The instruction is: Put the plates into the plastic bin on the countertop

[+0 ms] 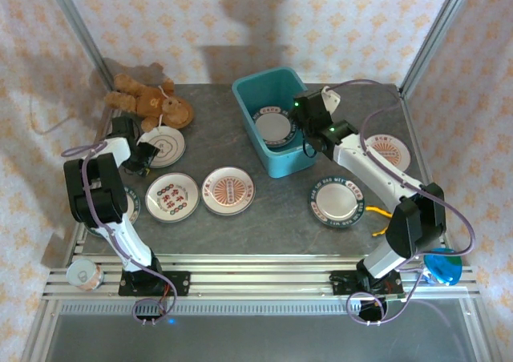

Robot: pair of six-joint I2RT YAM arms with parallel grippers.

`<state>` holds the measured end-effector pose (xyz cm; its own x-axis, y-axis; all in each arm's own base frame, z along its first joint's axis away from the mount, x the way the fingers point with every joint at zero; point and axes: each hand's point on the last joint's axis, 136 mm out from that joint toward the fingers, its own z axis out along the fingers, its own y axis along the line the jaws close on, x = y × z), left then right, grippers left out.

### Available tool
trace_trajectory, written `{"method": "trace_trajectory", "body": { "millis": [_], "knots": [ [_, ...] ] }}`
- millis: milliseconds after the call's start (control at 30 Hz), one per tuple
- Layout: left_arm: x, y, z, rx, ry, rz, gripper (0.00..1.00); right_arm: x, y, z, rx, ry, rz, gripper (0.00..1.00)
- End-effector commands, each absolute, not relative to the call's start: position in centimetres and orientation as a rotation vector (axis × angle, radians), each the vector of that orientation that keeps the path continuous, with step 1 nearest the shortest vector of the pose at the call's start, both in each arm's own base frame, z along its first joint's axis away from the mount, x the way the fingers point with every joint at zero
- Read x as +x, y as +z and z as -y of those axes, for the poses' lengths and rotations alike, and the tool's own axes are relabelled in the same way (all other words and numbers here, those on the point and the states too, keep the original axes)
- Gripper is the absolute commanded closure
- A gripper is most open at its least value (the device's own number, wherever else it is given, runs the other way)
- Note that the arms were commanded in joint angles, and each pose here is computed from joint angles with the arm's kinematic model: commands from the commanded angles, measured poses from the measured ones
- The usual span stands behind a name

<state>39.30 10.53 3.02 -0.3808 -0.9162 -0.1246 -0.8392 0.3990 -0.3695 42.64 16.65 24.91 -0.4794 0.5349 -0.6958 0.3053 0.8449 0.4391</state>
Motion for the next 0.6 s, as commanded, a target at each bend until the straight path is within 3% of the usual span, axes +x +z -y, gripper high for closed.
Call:
{"method": "trace_trajectory", "body": {
  "millis": [0,267,567],
  "knots": [
    [40.2,3.0,-11.0,-1.506,-0.367,-2.344,0.43,42.1,25.6,-15.9,0.642,0.292,-2.080,0.38],
    [39.6,2.6,-11.0,-1.517,-0.358,-2.344,0.65,42.5,25.2,-16.3,0.638,0.293,-2.094,0.38],
    [38.6,2.3,-10.8,-1.515,-0.340,-2.368,0.82,42.7,24.8,-16.7,0.622,0.296,-2.113,0.38]
  ]
}}
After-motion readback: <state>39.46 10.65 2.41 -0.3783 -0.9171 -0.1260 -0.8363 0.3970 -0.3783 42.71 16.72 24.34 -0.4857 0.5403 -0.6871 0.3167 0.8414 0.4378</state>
